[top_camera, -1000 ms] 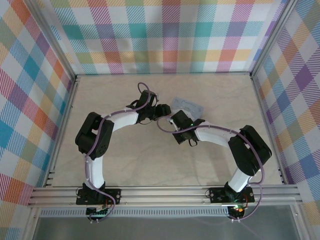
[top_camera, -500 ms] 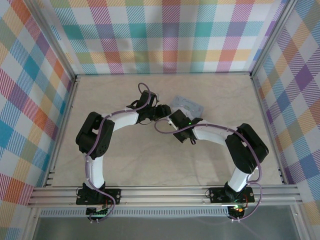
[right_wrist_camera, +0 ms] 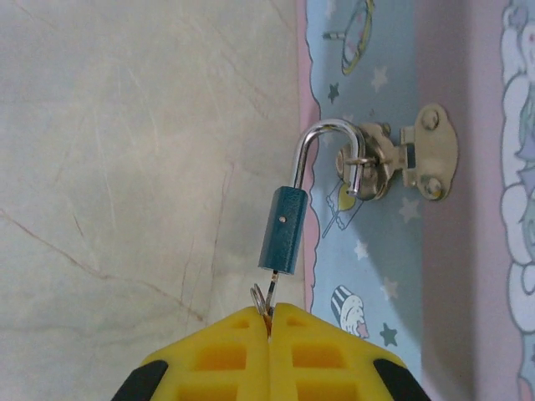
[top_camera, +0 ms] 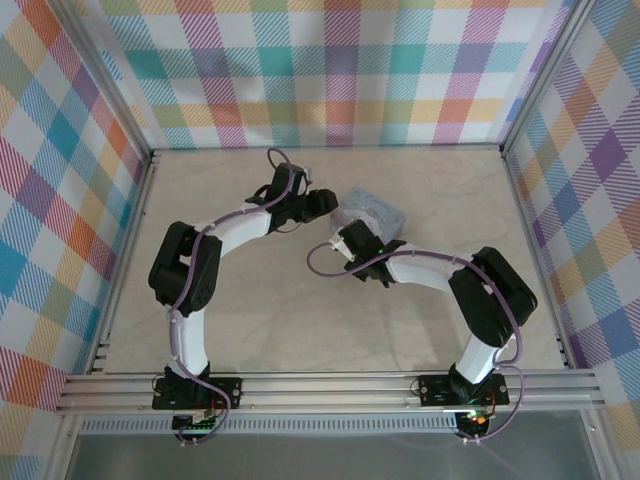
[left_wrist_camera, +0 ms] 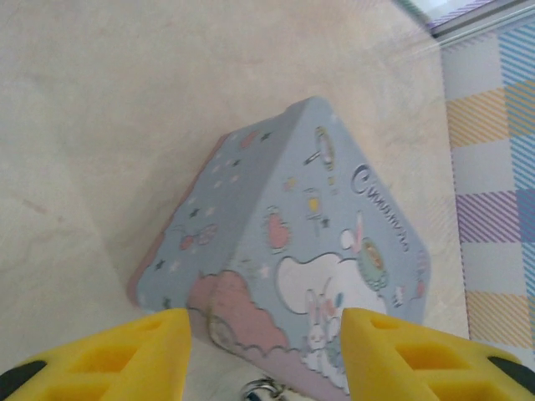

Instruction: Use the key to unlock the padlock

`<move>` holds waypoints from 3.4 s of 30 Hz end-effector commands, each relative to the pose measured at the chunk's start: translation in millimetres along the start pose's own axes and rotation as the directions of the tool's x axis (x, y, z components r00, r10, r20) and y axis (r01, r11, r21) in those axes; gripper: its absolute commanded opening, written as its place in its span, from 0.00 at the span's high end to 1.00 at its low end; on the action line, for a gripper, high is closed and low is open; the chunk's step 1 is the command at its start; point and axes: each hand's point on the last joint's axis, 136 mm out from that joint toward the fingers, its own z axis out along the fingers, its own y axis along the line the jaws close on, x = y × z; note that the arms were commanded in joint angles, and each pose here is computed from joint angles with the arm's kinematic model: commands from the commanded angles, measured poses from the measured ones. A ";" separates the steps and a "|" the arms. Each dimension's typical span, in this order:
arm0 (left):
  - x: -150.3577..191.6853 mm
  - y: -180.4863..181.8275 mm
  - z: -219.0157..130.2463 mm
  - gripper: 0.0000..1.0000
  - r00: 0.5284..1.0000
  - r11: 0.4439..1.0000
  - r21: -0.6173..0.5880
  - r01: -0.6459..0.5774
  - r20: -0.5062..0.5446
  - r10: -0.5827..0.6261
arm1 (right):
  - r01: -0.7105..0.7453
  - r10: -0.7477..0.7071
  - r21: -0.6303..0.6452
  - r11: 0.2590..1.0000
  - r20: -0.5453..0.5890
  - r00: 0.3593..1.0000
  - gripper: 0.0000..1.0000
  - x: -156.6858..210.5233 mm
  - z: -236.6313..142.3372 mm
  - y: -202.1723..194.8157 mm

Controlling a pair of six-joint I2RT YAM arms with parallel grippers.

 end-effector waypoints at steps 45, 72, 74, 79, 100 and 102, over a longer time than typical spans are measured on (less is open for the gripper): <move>-5.4 -26.0 34.3 0.52 0.996 0.966 0.256 -0.025 -0.072 0.045 | -0.027 0.022 0.018 0.999 0.253 0.967 1.00 -48.3 -17.2 -5.7; 26.3 9.3 -94.5 0.47 0.991 0.997 0.068 -0.047 0.127 0.038 | -0.421 0.418 -0.046 0.906 0.250 0.873 1.00 15.3 -121.9 -14.0; 33.2 14.1 -100.3 0.47 0.991 0.998 0.052 -0.045 0.129 0.038 | -0.431 0.438 -0.086 0.898 0.243 0.865 1.00 17.4 -123.3 -7.4; 52.8 25.2 -111.1 0.46 0.992 0.999 0.025 -0.037 0.124 0.033 | -0.445 0.500 -0.254 0.859 0.230 0.835 1.00 9.2 -129.3 17.7; 81.1 43.8 -122.0 0.44 0.994 1.000 -0.017 -0.006 0.110 0.007 | -0.455 0.539 -0.482 0.749 0.042 0.841 0.83 4.7 -75.8 105.7; 80.2 43.4 -123.5 0.44 0.993 1.000 -0.020 -0.007 0.114 0.009 | -0.463 0.540 -0.470 0.752 0.037 0.841 0.76 6.1 -73.5 104.7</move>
